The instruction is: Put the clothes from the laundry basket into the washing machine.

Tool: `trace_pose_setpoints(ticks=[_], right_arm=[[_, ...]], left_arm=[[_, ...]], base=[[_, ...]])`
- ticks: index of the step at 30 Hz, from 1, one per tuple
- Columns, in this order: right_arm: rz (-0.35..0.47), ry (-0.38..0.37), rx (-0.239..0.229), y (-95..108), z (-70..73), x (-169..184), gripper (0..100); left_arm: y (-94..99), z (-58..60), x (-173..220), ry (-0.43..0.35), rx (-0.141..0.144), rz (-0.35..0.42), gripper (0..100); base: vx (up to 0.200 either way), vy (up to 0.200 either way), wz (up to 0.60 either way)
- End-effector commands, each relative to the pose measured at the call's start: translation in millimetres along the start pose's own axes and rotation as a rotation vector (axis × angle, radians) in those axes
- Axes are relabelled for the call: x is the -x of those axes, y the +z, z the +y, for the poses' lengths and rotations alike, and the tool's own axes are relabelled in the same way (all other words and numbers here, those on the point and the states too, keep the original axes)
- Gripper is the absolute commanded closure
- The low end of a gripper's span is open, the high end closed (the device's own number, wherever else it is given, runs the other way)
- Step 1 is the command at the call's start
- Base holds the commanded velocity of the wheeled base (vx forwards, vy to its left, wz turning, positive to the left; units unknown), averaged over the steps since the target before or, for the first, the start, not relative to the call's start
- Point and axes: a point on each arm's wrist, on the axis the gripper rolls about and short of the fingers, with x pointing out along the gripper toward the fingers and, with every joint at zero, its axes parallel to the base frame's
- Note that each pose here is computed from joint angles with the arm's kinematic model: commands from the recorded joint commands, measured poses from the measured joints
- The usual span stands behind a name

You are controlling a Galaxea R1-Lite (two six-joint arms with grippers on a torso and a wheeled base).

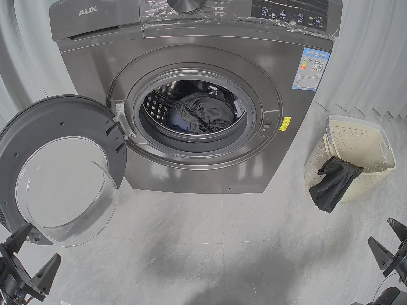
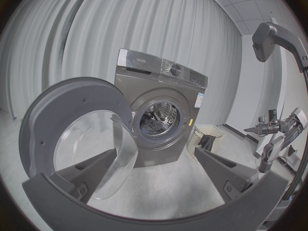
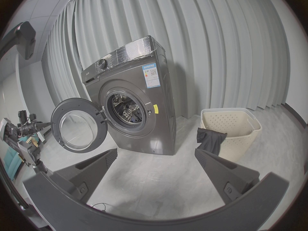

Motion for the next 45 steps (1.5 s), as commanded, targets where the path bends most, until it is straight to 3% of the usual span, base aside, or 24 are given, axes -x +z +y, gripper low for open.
trace_pose_setpoints(ticks=[1, 8, 17, 20, 24, 27, 31, 37, 38, 39, 41, 45], right_arm=[[-0.07, -0.031, 0.007, -14.0, -1.2, 23.0, 0], [-0.056, -0.063, 0.006, -21.8, -1.6, 28.8, 0], [-0.089, -0.114, 0.012, -29.7, -1.1, 37.8, 0], [-0.09, -0.155, 0.02, -32.7, -0.5, 39.7, 0], [-0.077, -0.178, 0.023, -37.4, -0.2, 41.7, 0], [-0.061, -0.237, 0.039, -44.0, 1.1, 44.2, 0], [-0.035, -0.266, 0.099, -52.1, 1.6, 48.3, 0], [-0.036, -0.255, 0.098, -51.9, 1.8, 48.2, 0], [-0.036, -0.252, 0.098, -52.4, 1.8, 48.0, 0], [-0.036, -0.249, 0.1, -52.4, 1.8, 47.9, 0], [-0.035, -0.249, 0.101, -52.2, 1.9, 48.1, 0], [-0.035, -0.248, 0.104, -51.9, 2.0, 48.2, 0]], left_arm=[[-7.5, 1.0, 20.5, 0.064, -0.025, -0.094, 0], [-22.1, -0.9, 32.7, 0.064, -0.024, -0.065, 0], [-34.2, -0.8, 37.8, 0.136, -0.026, -0.007, 0], [-34.0, -1.0, 37.5, 0.153, -0.041, -0.005, 0], [-34.4, -1.8, 37.1, 0.22, -0.049, -0.002, 0], [-35.3, -1.7, 37.2, 0.296, -0.058, 0.005, 0], [-46.5, -0.5, 38.3, 0.395, -0.076, 0.116, 0], [-45.2, -1.2, 39.0, 0.442, -0.091, 0.093, 0], [-46.5, -5.5, 43.2, 0.464, -0.107, 0.031, 0], [-46.8, -6.8, 44.0, 0.416, -0.118, 0.019, 0], [-48.1, -7.5, 43.3, 0.325, -0.106, 0.038, 0], [-50.3, -7.7, 43.5, 0.315, -0.108, 0.062, 0]], base=[[0.0, -0.2, 0.0], [0.0, -0.057, 0.0], [0.0, -0.111, 0.0], [0.0, -0.2, 0.0], [0.0, -0.2, 0.0], [0.0, 0.0, 0.0], [0.0, 0.0, 0.0], [0.0, 0.0, 0.0], [0.0, 0.0, 0.0], [0.0, 0.0, 0.0], [0.0, 0.0, 0.0], [0.0, 0.0, 0.0]])
